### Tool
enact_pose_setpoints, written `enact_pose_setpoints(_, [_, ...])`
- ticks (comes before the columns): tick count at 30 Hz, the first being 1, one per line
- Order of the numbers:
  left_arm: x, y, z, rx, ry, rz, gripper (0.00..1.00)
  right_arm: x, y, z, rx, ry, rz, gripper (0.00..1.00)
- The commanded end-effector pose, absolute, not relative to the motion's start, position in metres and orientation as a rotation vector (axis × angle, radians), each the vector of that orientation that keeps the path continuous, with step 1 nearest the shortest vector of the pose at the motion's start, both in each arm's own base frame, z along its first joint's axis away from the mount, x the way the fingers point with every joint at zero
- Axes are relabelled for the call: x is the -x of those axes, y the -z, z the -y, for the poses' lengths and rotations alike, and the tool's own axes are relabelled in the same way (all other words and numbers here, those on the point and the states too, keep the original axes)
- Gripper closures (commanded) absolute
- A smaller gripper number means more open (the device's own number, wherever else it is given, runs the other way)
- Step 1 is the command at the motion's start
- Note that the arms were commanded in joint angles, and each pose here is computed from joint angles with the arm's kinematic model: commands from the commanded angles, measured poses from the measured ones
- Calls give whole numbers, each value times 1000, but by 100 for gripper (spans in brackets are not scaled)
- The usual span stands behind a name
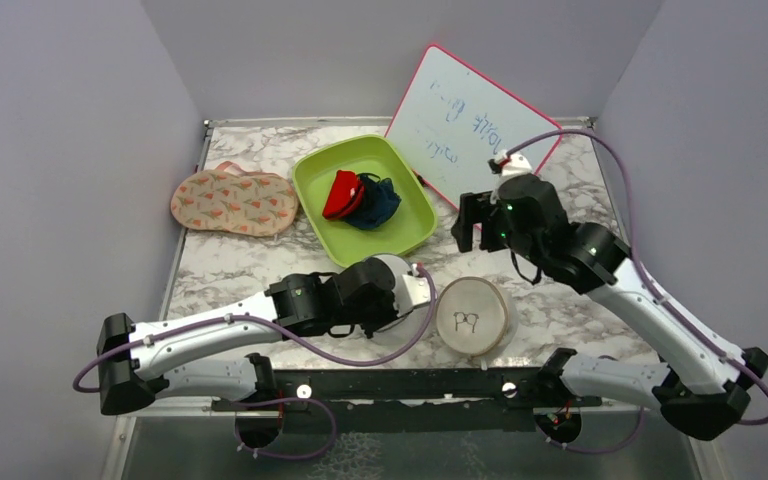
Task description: Unzip the laundry bag and remove the bra
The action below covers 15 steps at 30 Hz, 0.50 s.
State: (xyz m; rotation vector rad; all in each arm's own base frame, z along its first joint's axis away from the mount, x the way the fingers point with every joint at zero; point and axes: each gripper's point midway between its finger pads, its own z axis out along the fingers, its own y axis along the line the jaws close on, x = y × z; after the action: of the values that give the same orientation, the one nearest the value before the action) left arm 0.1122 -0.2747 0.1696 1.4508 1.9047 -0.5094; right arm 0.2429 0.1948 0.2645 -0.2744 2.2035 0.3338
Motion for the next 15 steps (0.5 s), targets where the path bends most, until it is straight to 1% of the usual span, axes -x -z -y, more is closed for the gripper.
enact_pose_setpoints(1, [-109,-189,293,-1441,590,-1823,84,-243,-297,-163,203,-249,-2089,22])
enact_pose_setpoints(3, [-107,-193,297,-1442,621,-1807,74,-242,-302,-165,217,-278,-2067,22])
enact_pose_setpoints(9, [-104,-207,305,-1419,683,-1787,51,-236,-308,-175,256,-367,-2029,21])
enact_pose_setpoints(12, [-109,-224,309,-1340,701,-1766,39,-234,-316,-178,271,-406,-1993,19])
enact_pose_setpoints(15, [-126,-242,311,-1209,691,-1753,29,-233,-324,-180,280,-433,-1958,17])
